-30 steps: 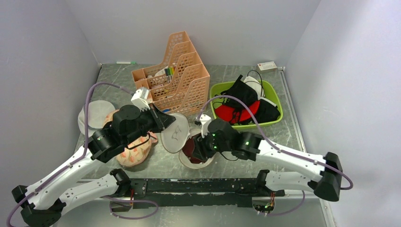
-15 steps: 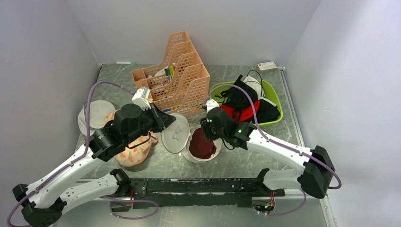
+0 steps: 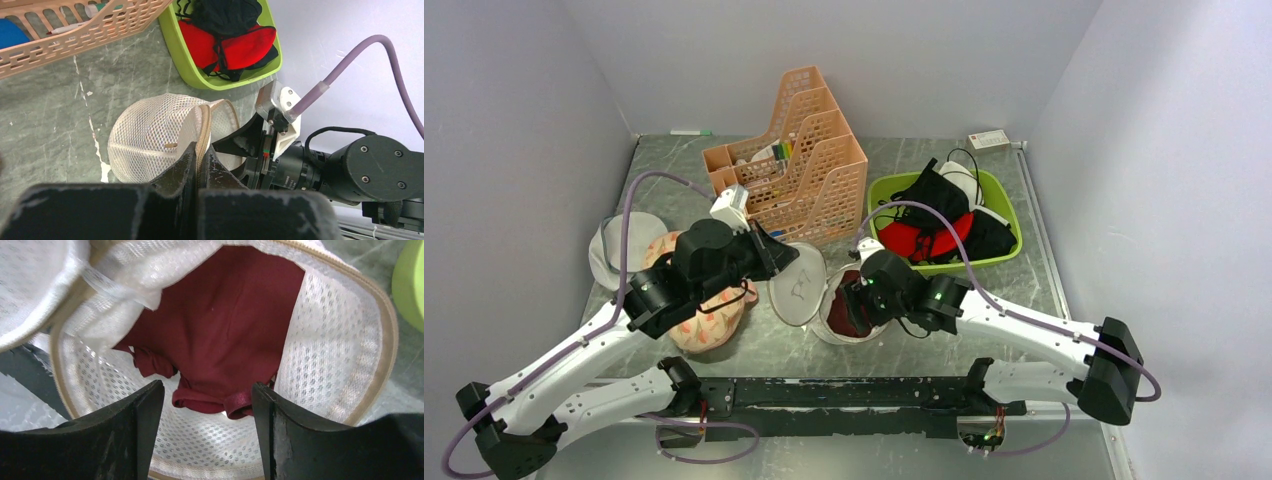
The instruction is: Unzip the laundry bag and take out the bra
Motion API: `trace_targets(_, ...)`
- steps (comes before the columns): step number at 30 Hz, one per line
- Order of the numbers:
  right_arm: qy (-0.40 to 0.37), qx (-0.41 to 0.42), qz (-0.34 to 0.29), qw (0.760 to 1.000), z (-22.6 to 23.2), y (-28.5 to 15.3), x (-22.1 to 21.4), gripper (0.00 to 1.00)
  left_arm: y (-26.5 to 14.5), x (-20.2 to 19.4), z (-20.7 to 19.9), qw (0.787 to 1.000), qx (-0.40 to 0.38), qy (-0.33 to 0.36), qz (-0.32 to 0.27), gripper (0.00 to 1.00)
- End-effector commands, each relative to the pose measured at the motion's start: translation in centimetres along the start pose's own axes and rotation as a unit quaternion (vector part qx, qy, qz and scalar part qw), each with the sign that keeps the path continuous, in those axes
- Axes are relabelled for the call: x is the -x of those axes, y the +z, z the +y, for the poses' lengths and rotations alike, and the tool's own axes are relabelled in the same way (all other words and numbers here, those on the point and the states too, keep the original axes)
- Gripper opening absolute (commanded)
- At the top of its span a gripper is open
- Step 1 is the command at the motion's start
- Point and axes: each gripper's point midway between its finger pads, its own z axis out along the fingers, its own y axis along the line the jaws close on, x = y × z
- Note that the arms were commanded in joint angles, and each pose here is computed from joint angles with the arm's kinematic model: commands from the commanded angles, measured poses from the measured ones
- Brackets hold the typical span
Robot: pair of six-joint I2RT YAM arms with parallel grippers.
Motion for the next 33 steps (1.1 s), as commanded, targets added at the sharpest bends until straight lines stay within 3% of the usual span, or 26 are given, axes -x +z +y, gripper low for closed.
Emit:
trace_targets(1, 0.031, -0.015, 0.004, 0.999, -0.8, 0.2, -1.5, 0.67, 0.1, 0.2, -0.7, 1.000, -0.023, 0.004, -0.005, 0.07)
trace_targets(5, 0.037, -0.049, 0.009, 0.998, -1.9, 1.1, -2.0, 0.66, 0.2, -0.1, -0.7, 1.000, -0.027, 0.000, 0.000, 0.07)
trace_targets(13, 0.038, -0.070, 0.007, 0.997, -2.6, 3.4, -2.5, 0.47, 0.1, -0.7, -0.8, 0.999, -0.039, -0.009, 0.007, 0.07)
trace_targets(16, 0.040, -0.063, -0.005, 0.997, -2.3, 4.3, -2.1, 0.36, 0.3, -1.1, -0.6, 0.999, -0.036, -0.007, 0.014, 0.07)
trace_targets(20, 0.040, -0.015, -0.034, 0.998, -0.3, 4.2, -0.1, 0.08, 0.3, -1.3, -0.7, 0.999, -0.043, -0.013, 0.017, 0.07)
trace_targets(22, 0.044, 0.019, -0.067, 0.997, 1.0, 3.5, 1.6, 0.00, 0.2, -1.4, -0.6, 0.999, -0.042, -0.011, 0.017, 0.07)
trace_targets(29, 0.084, 0.099, -0.198, 0.972, 3.1, -1.3, 6.5, 0.00, -0.2, -1.4, -0.7, 0.999, -0.048, -0.014, 0.019, 0.07)
trace_targets(33, 0.094, 0.105, -0.209, 0.968, 3.0, -3.1, 6.7, 0.00, -0.4, -1.4, -0.4, 0.999, -0.042, -0.014, 0.016, 0.07)
